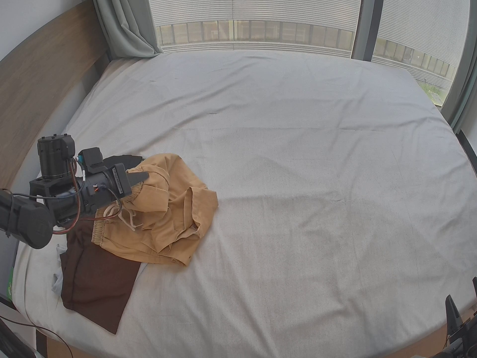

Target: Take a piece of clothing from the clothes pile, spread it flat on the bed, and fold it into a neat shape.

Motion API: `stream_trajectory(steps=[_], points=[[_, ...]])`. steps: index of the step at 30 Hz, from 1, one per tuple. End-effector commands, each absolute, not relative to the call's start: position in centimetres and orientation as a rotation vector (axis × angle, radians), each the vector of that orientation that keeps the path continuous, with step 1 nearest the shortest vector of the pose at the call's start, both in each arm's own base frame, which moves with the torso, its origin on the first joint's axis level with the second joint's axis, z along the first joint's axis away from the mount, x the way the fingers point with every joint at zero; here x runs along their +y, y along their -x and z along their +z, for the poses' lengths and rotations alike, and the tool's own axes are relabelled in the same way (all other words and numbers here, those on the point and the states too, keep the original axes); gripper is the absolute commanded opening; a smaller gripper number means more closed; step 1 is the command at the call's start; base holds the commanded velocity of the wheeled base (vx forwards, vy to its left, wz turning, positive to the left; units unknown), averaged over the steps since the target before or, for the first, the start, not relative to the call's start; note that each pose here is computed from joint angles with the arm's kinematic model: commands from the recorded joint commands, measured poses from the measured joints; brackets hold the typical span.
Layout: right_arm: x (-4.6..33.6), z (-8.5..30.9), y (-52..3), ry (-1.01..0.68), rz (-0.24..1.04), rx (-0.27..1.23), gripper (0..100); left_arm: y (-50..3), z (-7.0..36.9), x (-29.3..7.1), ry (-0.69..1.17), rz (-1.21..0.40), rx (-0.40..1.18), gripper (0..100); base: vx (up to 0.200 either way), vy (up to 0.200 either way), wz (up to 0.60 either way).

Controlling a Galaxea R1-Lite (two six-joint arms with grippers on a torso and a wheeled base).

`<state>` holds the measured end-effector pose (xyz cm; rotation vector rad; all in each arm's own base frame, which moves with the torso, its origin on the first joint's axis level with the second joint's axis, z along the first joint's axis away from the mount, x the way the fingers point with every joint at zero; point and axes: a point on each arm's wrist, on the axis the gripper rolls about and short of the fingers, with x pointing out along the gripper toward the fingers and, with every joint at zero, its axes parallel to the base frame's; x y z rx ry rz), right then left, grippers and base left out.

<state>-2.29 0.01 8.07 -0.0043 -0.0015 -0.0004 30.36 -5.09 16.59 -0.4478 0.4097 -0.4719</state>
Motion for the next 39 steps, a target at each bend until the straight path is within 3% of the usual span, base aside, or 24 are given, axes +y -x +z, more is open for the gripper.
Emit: stream_trajectory(steps=[1, 13, 39], points=[[0.0, 7.6, 2.2, 0.005, 0.002, 0.008, 100, -29.0, 17.6, -5.2, 0.434, -0.491, 0.378, 0, 0.0, 0.0, 0.0], [0.0, 7.6, 2.2, 0.005, 0.0, 0.008, 100, -27.3, 18.9, -7.5, 0.429, -0.575, 0.31, 0, 0.0, 0.0, 0.0], [0.0, 7.6, 2.2, 0.005, -0.002, 0.008, 100, -23.6, 20.8, -13.5, 0.625, -0.577, 0.274, 0, 0.0, 0.0, 0.0]])
